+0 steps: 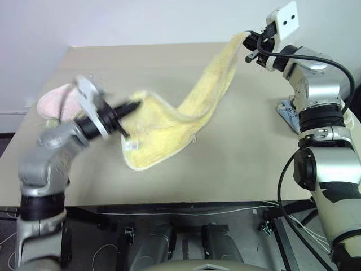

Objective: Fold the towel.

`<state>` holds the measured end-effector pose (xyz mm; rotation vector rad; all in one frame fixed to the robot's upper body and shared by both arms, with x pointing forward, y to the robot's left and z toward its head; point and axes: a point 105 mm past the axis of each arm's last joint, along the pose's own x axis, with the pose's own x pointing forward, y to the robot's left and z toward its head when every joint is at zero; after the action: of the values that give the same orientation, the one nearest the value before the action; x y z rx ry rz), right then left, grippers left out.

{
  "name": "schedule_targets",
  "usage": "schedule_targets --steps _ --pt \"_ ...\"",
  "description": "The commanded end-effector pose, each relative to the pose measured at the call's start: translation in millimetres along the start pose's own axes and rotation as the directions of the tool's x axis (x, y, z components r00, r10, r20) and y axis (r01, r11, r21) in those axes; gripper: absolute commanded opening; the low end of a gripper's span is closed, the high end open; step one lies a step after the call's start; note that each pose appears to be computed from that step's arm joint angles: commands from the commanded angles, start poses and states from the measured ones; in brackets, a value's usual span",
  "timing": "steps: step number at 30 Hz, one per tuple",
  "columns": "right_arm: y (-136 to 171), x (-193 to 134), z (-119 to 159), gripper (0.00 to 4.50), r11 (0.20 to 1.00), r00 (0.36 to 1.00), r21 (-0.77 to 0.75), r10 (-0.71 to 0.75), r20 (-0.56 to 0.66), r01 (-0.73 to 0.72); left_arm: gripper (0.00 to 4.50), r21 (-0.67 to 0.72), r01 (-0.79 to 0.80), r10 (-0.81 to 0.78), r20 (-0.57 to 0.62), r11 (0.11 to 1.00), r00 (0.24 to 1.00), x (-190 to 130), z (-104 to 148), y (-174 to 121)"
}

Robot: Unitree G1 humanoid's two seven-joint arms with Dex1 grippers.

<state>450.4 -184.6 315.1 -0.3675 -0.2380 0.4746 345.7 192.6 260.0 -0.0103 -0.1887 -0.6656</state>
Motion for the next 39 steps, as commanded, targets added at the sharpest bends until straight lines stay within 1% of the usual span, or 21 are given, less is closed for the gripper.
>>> schedule_targets --steps 1,4,6,7,9,10,11,13,16,19,22,23,25,26,28,30,32,36,39 --pt "-36.2 -10.8 29.0 0.00 0.989 0.990 -0.064 -0.131 0.043 0.134 0.01 0.010 -0.248 0.246 0.116 0.969 0.962 -8.0 30.9 61.2" --pt "-56.0 -16.1 36.6 0.00 0.972 0.975 -0.076 -0.219 0.031 0.221 0.01 -0.008 -0.345 0.342 0.157 0.938 0.926 -10.2 39.0 98.2" --pt "-65.4 -18.8 36.8 0.00 0.959 0.963 -0.089 -0.267 0.016 0.268 0.01 -0.011 -0.387 0.383 0.173 0.922 0.907 -8.6 43.7 115.5" --pt "-67.1 -19.1 36.7 0.00 0.957 0.961 -0.093 -0.276 0.012 0.276 0.01 -0.009 -0.395 0.390 0.178 0.919 0.903 -7.7 44.8 119.4" --pt "-72.8 -20.0 36.4 0.00 0.945 0.949 -0.086 -0.317 0.007 0.316 0.01 0.062 -0.391 0.378 0.155 0.919 0.913 4.8 45.7 126.8" --pt "-74.9 -20.3 36.5 0.00 0.940 0.944 -0.084 -0.331 0.006 0.330 0.01 0.122 -0.419 0.400 0.156 0.900 0.903 11.3 48.4 131.4" --pt "-75.5 -20.2 37.5 0.00 0.940 0.943 -0.076 -0.334 0.011 0.333 0.01 0.152 -0.428 0.409 0.144 0.891 0.901 18.7 48.4 133.0" --pt "-74.6 -19.7 38.8 0.00 0.944 0.946 -0.069 -0.323 0.021 0.324 0.01 0.158 -0.428 0.408 0.141 0.890 0.902 27.6 48.2 132.8" --pt "-66.8 -19.3 32.8 0.00 0.962 0.966 -0.086 -0.257 0.013 0.257 0.01 0.206 -0.397 0.365 0.175 0.895 0.914 34.5 47.1 126.1" --pt "-53.3 -26.5 20.5 0.00 0.988 0.992 -0.093 -0.125 0.010 0.126 0.01 0.244 -0.307 0.281 0.134 0.920 0.950 33.8 23.5 116.7" --pt "-42.9 -43.2 7.6 0.00 0.996 1.000 -0.085 -0.006 -0.022 0.004 0.01 0.290 -0.146 0.131 0.072 0.946 0.989 25.6 -0.5 101.8" --pt "-39.0 -51.6 1.1 0.00 0.993 0.999 -0.111 0.031 -0.042 -0.035 0.01 0.273 -0.087 0.078 0.043 0.958 0.996 20.7 -9.9 97.3" --pt "-33.1 -65.5 -8.6 0.00 0.985 0.994 -0.147 0.076 -0.076 -0.087 0.01 0.251 -0.032 0.030 0.011 0.967 0.999 12.6 -21.9 93.2" --pt "-31.5 -79.0 -17.6 0.00 0.981 0.988 -0.148 0.106 -0.116 -0.123 0.01 0.254 0.026 -0.020 -0.026 0.967 0.999 5.0 -34.4 86.8" --pt "-27.8 -100.4 -28.9 0.00 0.977 0.972 -0.122 0.151 -0.178 -0.174 0.01 0.241 0.115 -0.104 -0.061 0.964 0.993 -7.7 -49.9 73.0" --pt "-17.9 -118.8 -39.2 0.00 0.966 0.945 -0.084 0.218 -0.244 -0.244 0.01 0.191 0.194 -0.181 -0.081 0.962 0.980 -20.1 -57.3 56.9" --pt "-6.0 -135.6 -49.3 0.00 0.947 0.908 -0.049 0.288 -0.304 -0.317 0.01 0.160 0.256 -0.238 -0.125 0.953 0.963 -33.3 -63.2 40.5" --pt "0.7 -159.5 -63.4 0.00 0.928 0.856 -0.026 0.331 -0.396 -0.371 0.01 0.137 0.299 -0.266 -0.215 0.944 0.940 -51.7 -72.5 21.1" --pt "4.7 -175.0 -65.4 0.00 0.909 0.818 0.004 0.376 -0.435 -0.416 0.01 0.077 0.327 -0.297 -0.260 0.942 0.919 -65.3 -76.7 6.4"
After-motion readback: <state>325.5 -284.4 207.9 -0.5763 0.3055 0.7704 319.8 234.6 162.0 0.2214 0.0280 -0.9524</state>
